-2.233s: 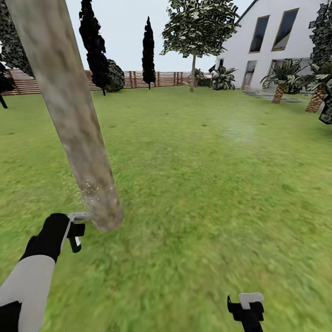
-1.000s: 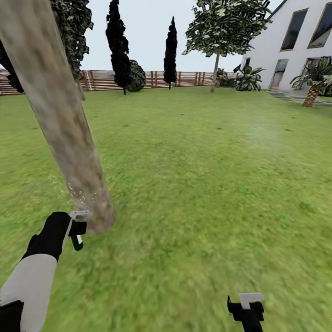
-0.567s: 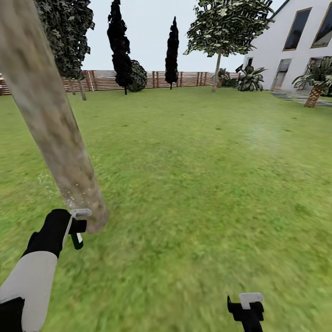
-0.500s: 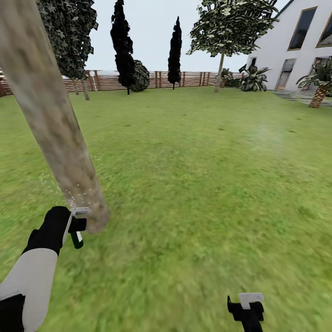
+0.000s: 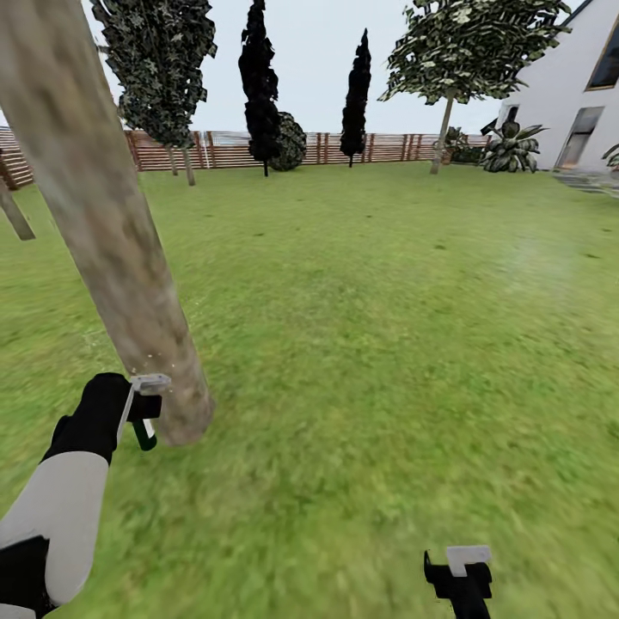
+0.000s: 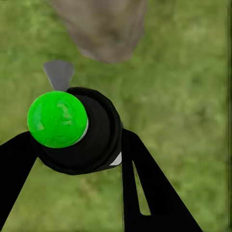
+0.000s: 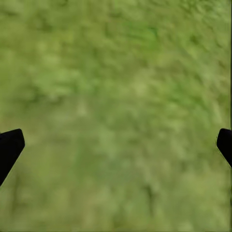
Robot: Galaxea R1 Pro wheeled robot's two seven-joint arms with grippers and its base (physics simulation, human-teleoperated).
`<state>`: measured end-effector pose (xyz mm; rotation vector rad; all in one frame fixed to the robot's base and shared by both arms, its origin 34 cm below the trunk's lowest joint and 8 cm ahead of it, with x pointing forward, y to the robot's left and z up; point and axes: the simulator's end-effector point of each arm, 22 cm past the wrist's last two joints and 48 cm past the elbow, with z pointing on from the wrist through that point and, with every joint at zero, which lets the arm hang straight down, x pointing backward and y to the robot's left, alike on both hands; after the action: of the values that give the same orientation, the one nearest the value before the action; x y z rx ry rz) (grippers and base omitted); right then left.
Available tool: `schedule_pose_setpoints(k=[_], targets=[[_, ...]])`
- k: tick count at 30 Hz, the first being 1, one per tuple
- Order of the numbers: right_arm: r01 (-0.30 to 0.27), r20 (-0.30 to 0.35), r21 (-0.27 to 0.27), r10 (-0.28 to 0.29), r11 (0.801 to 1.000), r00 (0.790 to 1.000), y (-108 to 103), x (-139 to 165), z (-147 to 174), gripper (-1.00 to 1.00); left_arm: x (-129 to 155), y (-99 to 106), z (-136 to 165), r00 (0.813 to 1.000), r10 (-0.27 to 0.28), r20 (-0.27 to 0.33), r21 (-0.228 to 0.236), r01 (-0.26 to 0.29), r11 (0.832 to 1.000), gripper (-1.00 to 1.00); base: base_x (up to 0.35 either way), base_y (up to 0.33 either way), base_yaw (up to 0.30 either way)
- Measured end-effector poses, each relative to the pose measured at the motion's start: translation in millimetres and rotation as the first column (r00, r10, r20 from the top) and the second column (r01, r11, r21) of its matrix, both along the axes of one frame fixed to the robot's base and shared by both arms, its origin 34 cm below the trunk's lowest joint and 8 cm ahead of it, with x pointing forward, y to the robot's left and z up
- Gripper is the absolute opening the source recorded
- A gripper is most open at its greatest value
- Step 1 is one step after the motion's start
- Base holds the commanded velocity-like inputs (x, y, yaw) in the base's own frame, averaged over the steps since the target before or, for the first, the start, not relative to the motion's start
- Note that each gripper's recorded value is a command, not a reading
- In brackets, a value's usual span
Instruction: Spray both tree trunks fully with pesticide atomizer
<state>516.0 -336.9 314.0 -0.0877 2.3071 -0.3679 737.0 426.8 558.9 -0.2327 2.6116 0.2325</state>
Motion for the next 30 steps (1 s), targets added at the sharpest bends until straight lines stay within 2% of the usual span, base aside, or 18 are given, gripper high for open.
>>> schedule_pose_setpoints(k=[7, 20, 30], targets=[[-0.001, 0.0, 0.0, 0.001, 1.0, 1.0, 0.2, 0.1, -0.1, 1.0, -0.1, -0.1, -0.2, 1.0, 0.0, -0.002, 0.001, 0.0, 1.0, -1.0, 0.008, -0.272, 0.031], [-0.001, 0.0, 0.0, 0.001, 1.0, 1.0, 0.2, 0.2, 0.1, 1.0, -2.6, 3.5, -1.2, 1.0, 0.003, -0.007, 0.007, -0.003, 1.0, -1.0, 0.074, -0.273, 0.26], [0.002, 0.0, -0.004, -0.002, 1.0, 1.0, -2.6, -0.1, 0.4, 1.0, -2.4, 2.7, -1.3, 1.0, 0.002, -0.008, 0.007, -0.001, 1.0, -1.0, 0.157, -0.262, 0.016]])
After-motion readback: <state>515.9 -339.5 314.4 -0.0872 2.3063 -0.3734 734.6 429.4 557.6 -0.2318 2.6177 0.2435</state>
